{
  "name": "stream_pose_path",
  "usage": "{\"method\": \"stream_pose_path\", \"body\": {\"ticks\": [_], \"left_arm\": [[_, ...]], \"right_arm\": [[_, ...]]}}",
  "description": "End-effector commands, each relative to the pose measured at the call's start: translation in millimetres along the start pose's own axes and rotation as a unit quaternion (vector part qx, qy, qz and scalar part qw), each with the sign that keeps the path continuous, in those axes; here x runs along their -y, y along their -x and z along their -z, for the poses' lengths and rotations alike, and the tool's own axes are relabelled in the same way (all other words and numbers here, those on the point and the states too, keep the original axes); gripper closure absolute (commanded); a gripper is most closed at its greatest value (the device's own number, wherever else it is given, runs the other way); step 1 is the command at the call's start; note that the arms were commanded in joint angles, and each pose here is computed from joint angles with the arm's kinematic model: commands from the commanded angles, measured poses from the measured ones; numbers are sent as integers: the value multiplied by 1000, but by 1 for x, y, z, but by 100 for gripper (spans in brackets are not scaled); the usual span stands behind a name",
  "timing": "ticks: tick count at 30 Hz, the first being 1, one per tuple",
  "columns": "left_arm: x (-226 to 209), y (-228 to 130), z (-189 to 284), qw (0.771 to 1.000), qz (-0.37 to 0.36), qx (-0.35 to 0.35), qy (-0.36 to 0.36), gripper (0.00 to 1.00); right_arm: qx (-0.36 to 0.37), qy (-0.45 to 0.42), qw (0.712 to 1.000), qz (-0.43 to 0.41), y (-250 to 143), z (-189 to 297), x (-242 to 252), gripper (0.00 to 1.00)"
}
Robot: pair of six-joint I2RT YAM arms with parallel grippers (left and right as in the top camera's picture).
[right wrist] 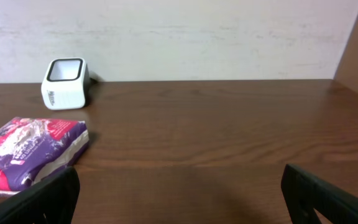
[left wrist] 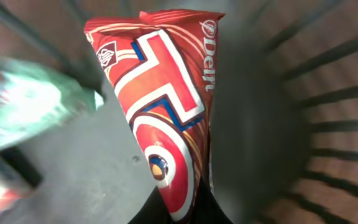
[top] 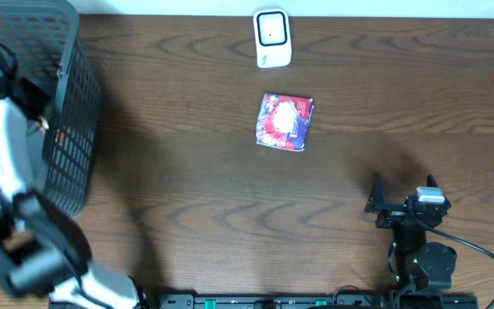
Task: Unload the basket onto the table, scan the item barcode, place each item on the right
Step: 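Grasp the red snack bar with the left gripper and lift, then carry the red snack bar to the scanner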
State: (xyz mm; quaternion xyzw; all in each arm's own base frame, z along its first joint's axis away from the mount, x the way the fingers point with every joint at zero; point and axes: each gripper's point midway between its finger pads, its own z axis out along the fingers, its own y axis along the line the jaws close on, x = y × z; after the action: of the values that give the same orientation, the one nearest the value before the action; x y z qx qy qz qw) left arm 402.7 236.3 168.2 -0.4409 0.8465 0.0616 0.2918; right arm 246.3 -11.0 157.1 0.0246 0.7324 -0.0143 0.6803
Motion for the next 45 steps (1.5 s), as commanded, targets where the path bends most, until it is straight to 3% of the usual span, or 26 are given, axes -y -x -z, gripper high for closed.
{"method": "stream_pose_path", "body": {"ticks": [1,5,9,14,21,27,36,45], "left_arm": [[11,36,80,994,41,85,-60,92],[15,60,155,978,63,170,-107,92],[33,54,215,961,50,202,-181,92],[95,16,269,931,-17,175,-319,93],[157,-56,293,901,-158,128,-382,93],[183,-122,270,897,-231,32,-376,92],[208,-214,188,894,-306,-130,-300,92],[239,-280,111,850,-413,-181,-272,93]], "right_arm": [[0,5,1000,-5,0,0,-2,1],[0,5,1000,-5,0,0,-2,1],[0,5,1000,-5,0,0,-2,1],[0,5,1000,-5,0,0,-2,1],[0,5,1000,-5,0,0,-2,1],[0,5,1000,-5,0,0,-2,1],[0,5,1000,-5,0,0,-2,1],[0,5,1000,-5,0,0,-2,1]]}}
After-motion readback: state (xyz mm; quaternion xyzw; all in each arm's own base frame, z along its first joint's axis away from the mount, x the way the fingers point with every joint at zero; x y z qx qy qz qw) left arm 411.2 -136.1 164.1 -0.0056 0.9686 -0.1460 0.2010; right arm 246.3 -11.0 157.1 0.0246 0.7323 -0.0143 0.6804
